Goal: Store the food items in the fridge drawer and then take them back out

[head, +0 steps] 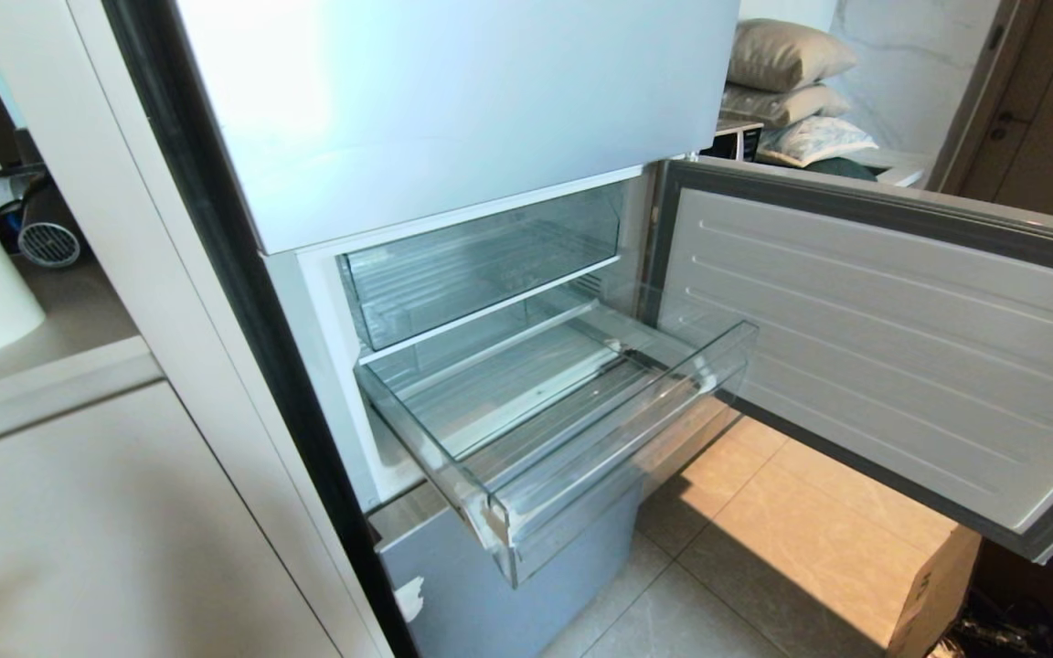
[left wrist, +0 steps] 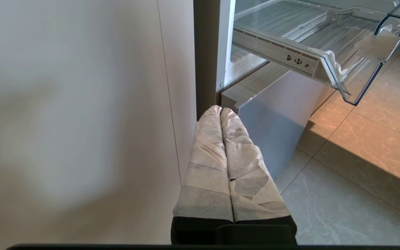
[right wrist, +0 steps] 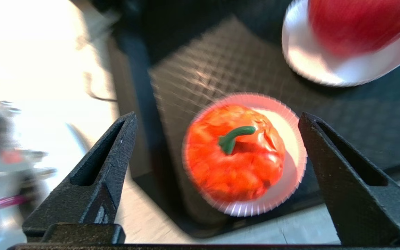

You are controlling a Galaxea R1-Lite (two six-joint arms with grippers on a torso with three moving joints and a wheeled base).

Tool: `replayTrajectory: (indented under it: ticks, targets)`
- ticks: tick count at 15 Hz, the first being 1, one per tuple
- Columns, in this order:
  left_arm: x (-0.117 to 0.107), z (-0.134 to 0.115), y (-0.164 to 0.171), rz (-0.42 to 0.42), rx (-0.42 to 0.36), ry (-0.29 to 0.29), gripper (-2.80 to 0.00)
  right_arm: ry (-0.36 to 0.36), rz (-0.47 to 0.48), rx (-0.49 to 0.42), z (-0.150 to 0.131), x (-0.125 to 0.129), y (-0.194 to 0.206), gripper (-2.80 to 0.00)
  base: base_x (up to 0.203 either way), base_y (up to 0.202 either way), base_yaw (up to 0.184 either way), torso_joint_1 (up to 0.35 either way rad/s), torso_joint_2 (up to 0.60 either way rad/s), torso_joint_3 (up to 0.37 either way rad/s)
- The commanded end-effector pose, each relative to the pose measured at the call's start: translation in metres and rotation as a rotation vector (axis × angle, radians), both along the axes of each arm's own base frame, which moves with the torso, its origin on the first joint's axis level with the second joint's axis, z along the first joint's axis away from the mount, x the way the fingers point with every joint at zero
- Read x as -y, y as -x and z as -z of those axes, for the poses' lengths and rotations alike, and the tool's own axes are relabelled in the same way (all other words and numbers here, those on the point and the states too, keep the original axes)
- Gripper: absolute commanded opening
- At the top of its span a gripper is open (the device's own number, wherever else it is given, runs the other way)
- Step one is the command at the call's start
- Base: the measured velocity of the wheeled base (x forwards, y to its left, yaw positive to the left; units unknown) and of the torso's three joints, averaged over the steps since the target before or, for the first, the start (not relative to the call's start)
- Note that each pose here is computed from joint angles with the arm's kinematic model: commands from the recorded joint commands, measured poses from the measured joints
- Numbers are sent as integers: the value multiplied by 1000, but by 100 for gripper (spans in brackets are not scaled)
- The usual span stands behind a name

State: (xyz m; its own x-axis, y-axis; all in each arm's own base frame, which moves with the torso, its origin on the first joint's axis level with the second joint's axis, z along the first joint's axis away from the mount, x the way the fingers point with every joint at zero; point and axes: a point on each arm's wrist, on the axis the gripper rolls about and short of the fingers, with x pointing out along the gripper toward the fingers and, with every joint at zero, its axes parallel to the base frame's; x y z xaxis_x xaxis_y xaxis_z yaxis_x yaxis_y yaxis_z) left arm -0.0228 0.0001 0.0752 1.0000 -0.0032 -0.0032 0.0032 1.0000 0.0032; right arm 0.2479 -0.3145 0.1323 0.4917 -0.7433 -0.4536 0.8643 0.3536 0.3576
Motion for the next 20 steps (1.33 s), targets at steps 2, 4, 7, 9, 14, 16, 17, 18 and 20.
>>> replayTrajectory:
  ticks: [2,4,7,9,14,16,17,18,20]
  targets:
    - [0,0,0,0,-1,0,-280,127,3,94,-69,-41,34,-280,0,0,0,0,0,0]
    - [0,0,0,0,-1,0,-280,196,24,135,-101,-76,64,-280,0,0,0,0,0,0]
    - [0,0,0,0,-1,0,-280,324,40,223,-138,-140,114,-280,0,0,0,0,0,0]
    - [0,0,0,0,-1,0,-280,414,-21,300,-153,-192,140,-280,0,0,0,0,0,0]
    - [0,0,0,0,0,0,-280,404,-673,255,-100,-296,157,-280,0,0,0,0,0,0]
    - [0,0,0,0,-1,0,-280,336,-921,121,-68,-317,146,-280,0,0,0,0,0,0]
    - [0,0,0,0,-1,0,-280,293,-974,69,-58,-323,134,-280,0,0,0,0,0,0]
    - [0,0,0,0,0,0,-280,232,-1007,-4,-45,-328,113,-280,0,0,0,0,0,0]
    - [0,0,0,0,-1,0,-280,135,-1069,-102,-16,-339,71,-280,0,0,0,0,0,0]
